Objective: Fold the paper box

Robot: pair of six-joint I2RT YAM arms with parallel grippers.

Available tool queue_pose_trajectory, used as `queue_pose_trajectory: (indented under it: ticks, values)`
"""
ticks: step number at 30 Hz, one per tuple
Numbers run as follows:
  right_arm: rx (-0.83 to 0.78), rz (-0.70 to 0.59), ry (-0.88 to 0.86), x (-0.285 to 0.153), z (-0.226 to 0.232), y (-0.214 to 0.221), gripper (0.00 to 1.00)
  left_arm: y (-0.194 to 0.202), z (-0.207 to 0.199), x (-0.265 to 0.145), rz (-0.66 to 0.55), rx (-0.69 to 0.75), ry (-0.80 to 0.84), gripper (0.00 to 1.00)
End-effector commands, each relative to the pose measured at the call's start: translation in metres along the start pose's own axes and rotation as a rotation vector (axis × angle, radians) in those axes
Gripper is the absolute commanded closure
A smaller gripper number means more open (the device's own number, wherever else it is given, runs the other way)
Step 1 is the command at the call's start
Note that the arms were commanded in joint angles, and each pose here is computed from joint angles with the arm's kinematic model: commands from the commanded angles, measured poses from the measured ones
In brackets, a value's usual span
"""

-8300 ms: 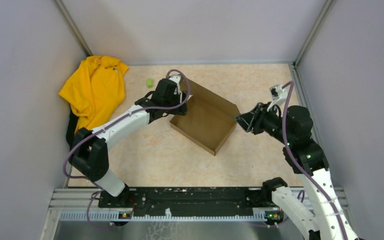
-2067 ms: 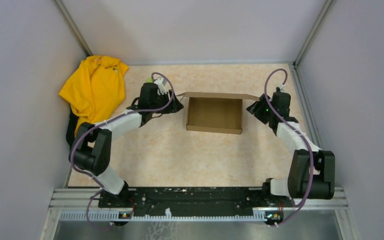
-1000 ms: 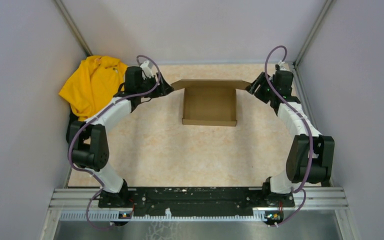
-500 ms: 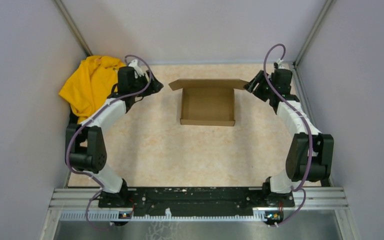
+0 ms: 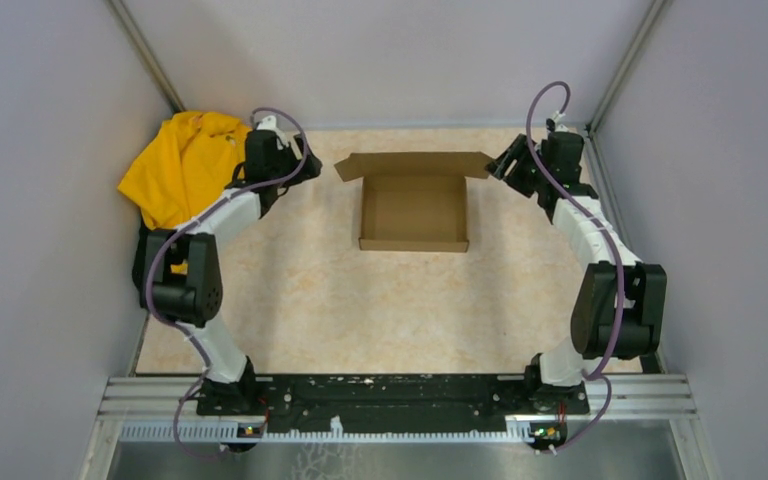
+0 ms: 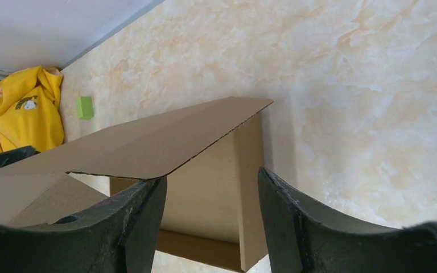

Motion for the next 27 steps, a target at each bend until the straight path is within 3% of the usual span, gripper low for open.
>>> queue_pose_trajectory:
  ticks: [1, 3, 7, 16, 27]
  values:
    - [-0.025, -0.051, -0.074, -0.001, 0.021, -0.019, 0.4, -0.003, 0.014, 0.033, -0.019, 0.037, -0.126, 0.14]
    - [-0.027, -0.05, -0.071, 0.0, 0.021, -0.019, 0.4, -0.004, 0.017, 0.046, -0.011, 0.047, -0.175, 0.13]
    - [-0.034, -0.048, -0.067, 0.0, 0.021, -0.021, 0.4, -0.013, 0.023, 0.068, -0.029, 0.079, -0.241, 0.01]
    - [-0.041, -0.036, -0.053, 0.001, 0.019, -0.019, 0.39, -0.008, 0.04, 0.112, -0.01, 0.124, -0.324, 0.03]
    - [-0.045, -0.031, -0.053, 0.002, 0.019, -0.02, 0.39, 0.019, 0.064, 0.139, 0.122, 0.09, -0.338, 0.08]
Point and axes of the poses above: each gripper's point midway between its finger pads, its own x axis out along the fingers, its own z axis along the line the jaws close on, y = z × x, the point moved 9 cm from there along -x, back along the fingers, and after that the axes turned 4 degrees about x, right-handed, at the moved point
